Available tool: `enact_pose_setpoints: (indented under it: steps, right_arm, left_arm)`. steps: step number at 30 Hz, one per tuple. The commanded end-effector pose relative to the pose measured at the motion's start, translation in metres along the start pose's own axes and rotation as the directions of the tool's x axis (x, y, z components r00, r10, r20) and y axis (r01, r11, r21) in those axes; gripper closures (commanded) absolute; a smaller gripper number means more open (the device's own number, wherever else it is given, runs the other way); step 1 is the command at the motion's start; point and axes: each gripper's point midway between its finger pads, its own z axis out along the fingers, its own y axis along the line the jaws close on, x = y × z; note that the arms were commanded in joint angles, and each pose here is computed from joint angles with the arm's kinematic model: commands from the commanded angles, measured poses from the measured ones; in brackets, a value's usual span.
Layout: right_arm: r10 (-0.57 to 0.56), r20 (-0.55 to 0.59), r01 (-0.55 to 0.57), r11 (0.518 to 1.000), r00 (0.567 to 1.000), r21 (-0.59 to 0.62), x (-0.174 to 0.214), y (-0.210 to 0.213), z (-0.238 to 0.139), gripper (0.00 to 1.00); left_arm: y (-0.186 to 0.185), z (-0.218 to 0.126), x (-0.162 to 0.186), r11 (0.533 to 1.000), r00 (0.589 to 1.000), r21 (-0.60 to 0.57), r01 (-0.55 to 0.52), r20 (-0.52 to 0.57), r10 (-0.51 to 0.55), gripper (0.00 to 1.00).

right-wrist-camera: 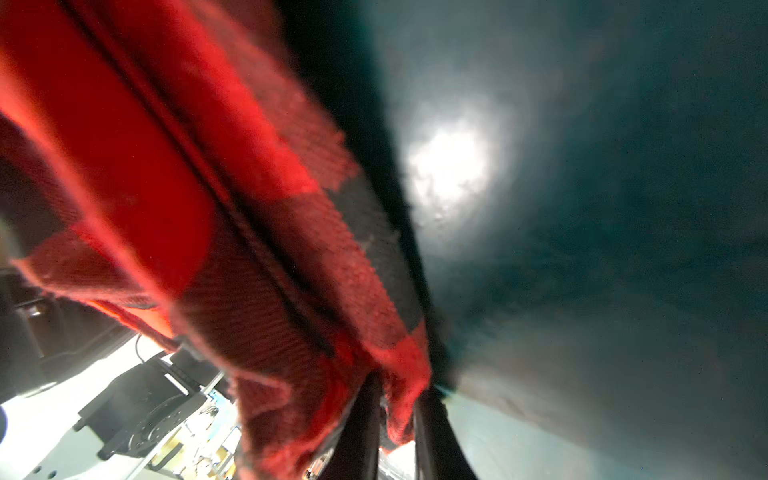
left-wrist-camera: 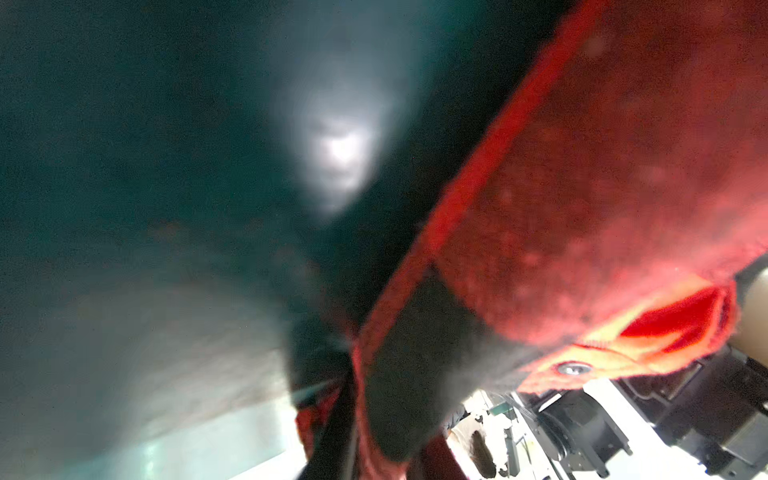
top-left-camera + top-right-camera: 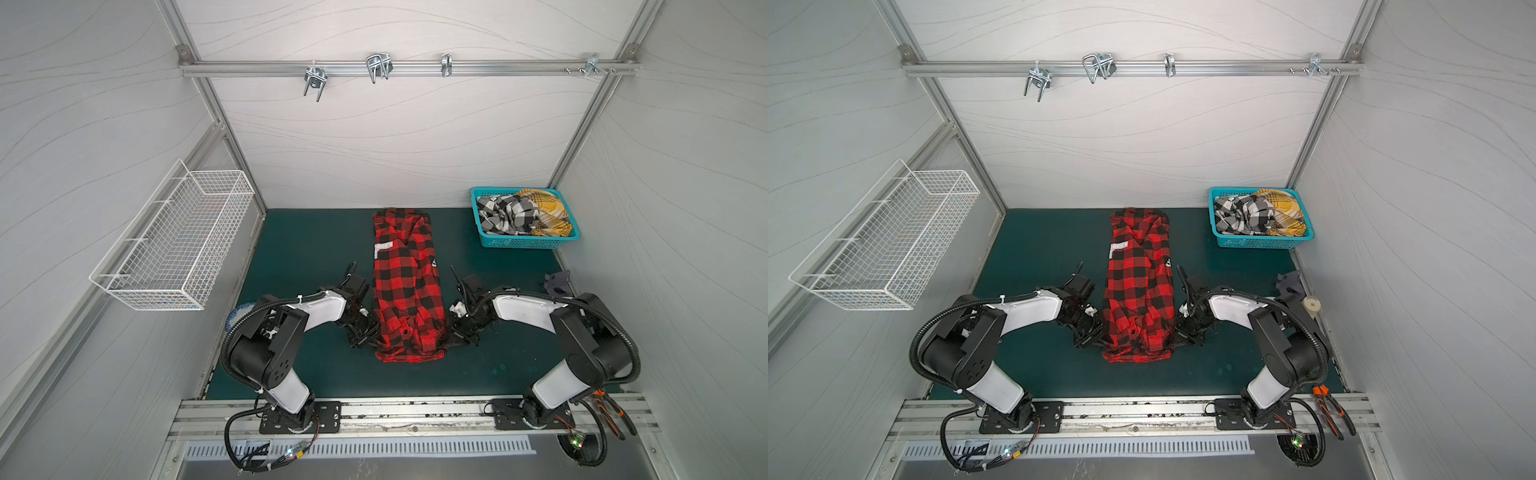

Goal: Fold and stack the long sleeve shirts
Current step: 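Grasp the near end of the plaid strip with both grippers at its corners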

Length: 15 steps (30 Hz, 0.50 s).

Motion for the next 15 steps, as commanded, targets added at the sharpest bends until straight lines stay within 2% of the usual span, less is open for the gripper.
enact_pose_setpoints:
  steps: [1,6,9,12,15]
  right_arm:
    - [-0.018,0.035,0.017,0.999,0.999,0.046,-0.005,-0.003,0.001,0.82]
    - [-0.015,0.048,0.012,0.998,0.999,0.058,-0.005,-0.006,-0.001,0.8]
    - [-0.021,0.063,0.017,0.998,0.998,0.067,-0.005,-0.005,-0.006,0.7]
    - [-0.039,0.094,0.032,0.997,0.995,0.076,-0.004,-0.004,-0.015,0.56]
    - [-0.063,0.128,0.051,0.994,0.99,0.096,-0.003,-0.003,-0.027,0.49]
  left_arm:
    - [0.018,0.005,-0.003,0.997,0.999,-0.077,-0.001,0.038,0.004,0.68]
    - [0.018,-0.003,-0.002,0.996,0.997,-0.089,-0.022,0.065,0.027,0.65]
    - [0.015,-0.007,-0.004,0.994,0.996,-0.101,-0.037,0.073,0.044,0.65]
    - [0.014,-0.018,-0.006,0.99,0.99,-0.126,-0.063,0.115,0.078,0.58]
    - [0.013,-0.027,-0.008,0.986,0.984,-0.146,-0.085,0.143,0.106,0.54]
